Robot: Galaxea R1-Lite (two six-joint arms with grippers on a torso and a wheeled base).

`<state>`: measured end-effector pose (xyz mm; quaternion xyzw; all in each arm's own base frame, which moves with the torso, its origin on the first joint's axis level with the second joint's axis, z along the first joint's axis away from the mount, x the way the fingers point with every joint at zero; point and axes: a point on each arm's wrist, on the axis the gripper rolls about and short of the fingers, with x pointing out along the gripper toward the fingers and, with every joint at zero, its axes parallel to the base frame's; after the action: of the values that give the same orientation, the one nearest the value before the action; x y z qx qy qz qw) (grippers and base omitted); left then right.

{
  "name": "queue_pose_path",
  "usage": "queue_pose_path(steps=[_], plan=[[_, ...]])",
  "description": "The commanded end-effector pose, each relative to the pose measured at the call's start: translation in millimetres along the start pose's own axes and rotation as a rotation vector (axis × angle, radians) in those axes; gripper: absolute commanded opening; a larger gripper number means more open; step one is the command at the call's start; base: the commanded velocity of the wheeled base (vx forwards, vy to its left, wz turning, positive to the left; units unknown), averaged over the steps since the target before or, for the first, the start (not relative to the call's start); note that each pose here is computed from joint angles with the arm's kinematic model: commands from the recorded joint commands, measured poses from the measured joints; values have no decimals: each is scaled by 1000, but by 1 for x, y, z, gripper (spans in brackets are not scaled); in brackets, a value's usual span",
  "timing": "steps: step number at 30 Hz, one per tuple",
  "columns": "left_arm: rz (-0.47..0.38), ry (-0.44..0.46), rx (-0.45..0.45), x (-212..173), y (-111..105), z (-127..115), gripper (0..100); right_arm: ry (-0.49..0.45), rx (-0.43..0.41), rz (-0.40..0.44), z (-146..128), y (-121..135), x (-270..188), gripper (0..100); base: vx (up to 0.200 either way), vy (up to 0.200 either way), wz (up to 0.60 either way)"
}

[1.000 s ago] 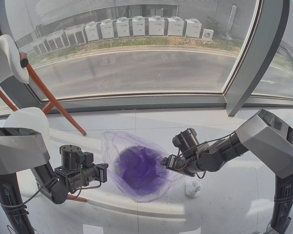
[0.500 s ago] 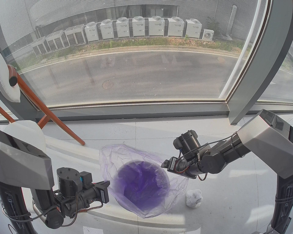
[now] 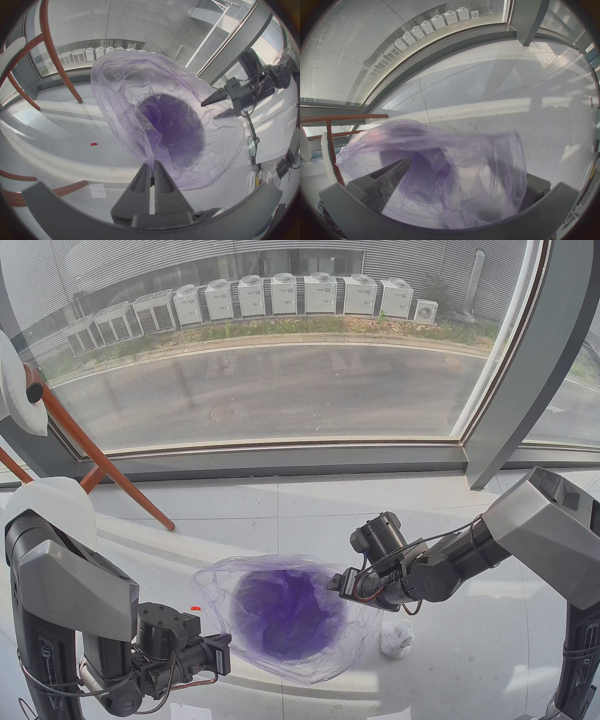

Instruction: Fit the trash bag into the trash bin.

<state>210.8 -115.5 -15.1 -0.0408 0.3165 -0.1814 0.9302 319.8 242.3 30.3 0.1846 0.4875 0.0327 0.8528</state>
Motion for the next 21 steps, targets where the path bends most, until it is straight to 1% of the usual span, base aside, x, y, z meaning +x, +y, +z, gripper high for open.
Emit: queue_pose_path(steps=[1, 4, 7, 8, 14, 17, 18, 21], plan=[[29, -56, -15, 6, 4, 8, 0, -3, 3, 4, 1, 0, -1, 100, 0, 0, 0], [50, -86, -21, 14, 7, 13, 0, -10, 7, 3, 3, -1, -1, 100, 0, 0, 0], [49, -114, -16, 21, 7, 19, 0, -15, 11, 5, 6, -1, -1, 100, 0, 0, 0], [47, -118, -15, 22, 7, 20, 100, -16, 12, 7, 6, 0, -1, 100, 0, 0, 0], [41, -138, -16, 19, 4, 24, 100, -38, 20, 25, 13, 1, -12, 100, 0, 0, 0], [42, -155, -19, 12, 5, 28, 100, -41, 21, 29, 13, 1, -16, 100, 0, 0, 0], [46, -155, -24, -1, 6, 28, 100, -43, 21, 31, 14, 1, -18, 100, 0, 0, 0], [74, -85, -30, -19, 12, 15, 100, -46, 22, 34, 14, 2, -18, 100, 0, 0, 0]])
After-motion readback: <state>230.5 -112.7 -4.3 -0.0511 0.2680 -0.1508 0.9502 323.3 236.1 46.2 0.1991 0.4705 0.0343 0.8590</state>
